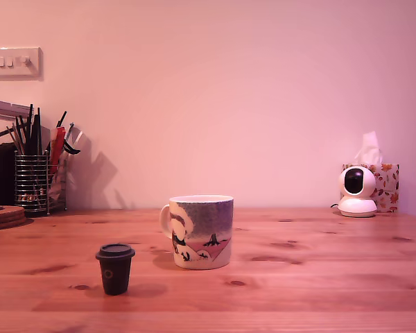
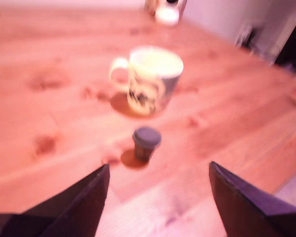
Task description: Pick up the coffee capsules on the table and drop them inside the coffee cup
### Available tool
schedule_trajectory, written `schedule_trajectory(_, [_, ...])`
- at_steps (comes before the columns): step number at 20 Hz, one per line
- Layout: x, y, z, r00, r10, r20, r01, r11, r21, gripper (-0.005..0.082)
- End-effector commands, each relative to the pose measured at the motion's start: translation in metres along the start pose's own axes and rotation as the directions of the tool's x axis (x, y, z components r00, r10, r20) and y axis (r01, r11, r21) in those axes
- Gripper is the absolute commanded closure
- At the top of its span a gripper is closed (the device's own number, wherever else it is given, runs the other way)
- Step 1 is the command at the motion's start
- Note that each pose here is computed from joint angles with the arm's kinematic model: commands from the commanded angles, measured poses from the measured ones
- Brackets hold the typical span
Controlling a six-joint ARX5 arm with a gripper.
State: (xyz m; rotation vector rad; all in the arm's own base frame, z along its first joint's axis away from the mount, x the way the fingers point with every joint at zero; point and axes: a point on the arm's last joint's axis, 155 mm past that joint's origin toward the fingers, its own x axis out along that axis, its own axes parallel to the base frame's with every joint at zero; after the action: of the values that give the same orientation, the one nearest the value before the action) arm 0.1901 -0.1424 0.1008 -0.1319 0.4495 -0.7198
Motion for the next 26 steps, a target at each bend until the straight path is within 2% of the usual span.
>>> schedule_trajectory(1, [0.008, 0.005, -0.022, 0.998, 0.006, -0.07, -0.008, 1.0, -0.016, 0.0185])
schedule_trajectory(4, [0.016, 0.01, -0.035, 0.99, 0.012, -0.141, -0.017, 0.999, -0.032, 0.0185])
schedule_trajectory(11, [0.032, 0.013, -0.055, 0.972, -0.001, -0.237, -0.008, 0.999, -0.038, 0.0185])
schedule_trajectory(17, [0.046, 0.012, -0.057, 0.969, -0.013, -0.248, 0.015, 1.0, 0.006, 0.0185])
schedule_trajectory(18, [0.049, 0.013, -0.056, 0.971, -0.009, -0.241, 0.014, 1.0, 0.018, 0.0186])
schedule_trajectory(20, [0.056, 0.011, -0.051, 0.976, -0.014, -0.219, 0.034, 0.996, 0.086, 0.0187])
schedule_trajectory(23, [0.065, 0.009, -0.05, 0.975, -0.017, -0.222, 0.055, 0.985, 0.166, 0.0204])
schedule_trajectory(25, [0.07, 0.013, -0.05, 0.974, 0.002, -0.227, 0.053, 0.971, 0.234, 0.0204])
schedule_trajectory(26, [0.072, 0.014, -0.051, 0.972, 0.006, -0.233, 0.053, 0.968, 0.247, 0.0203])
